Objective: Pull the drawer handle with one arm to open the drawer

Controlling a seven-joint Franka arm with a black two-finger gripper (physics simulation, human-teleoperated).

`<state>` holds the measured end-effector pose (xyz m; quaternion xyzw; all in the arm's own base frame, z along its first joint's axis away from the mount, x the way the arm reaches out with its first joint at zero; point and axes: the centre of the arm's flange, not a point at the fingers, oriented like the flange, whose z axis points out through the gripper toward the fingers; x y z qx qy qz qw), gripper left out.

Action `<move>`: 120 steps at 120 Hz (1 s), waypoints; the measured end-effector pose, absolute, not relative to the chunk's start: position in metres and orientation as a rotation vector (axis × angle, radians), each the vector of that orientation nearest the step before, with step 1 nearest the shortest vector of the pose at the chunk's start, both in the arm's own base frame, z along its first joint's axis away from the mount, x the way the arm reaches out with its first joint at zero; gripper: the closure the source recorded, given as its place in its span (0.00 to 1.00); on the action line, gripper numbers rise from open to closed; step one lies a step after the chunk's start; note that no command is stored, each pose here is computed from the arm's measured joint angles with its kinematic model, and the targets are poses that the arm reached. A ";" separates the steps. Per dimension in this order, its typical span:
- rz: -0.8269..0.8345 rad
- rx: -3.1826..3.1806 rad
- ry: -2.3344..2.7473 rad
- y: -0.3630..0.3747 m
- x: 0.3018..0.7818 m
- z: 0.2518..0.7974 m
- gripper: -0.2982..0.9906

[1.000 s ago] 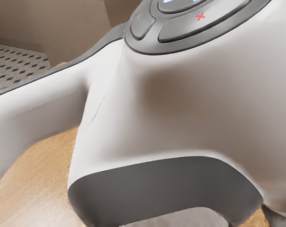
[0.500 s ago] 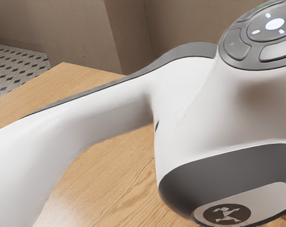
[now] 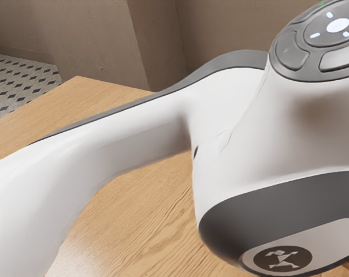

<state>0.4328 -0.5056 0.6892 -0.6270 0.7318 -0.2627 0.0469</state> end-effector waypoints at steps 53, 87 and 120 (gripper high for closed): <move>-0.758 -1.968 2.176 -0.502 0.466 0.666 0.23; -0.764 -1.981 2.151 -0.497 0.474 0.667 0.23; -0.758 -1.979 2.141 -0.501 0.483 0.660 0.23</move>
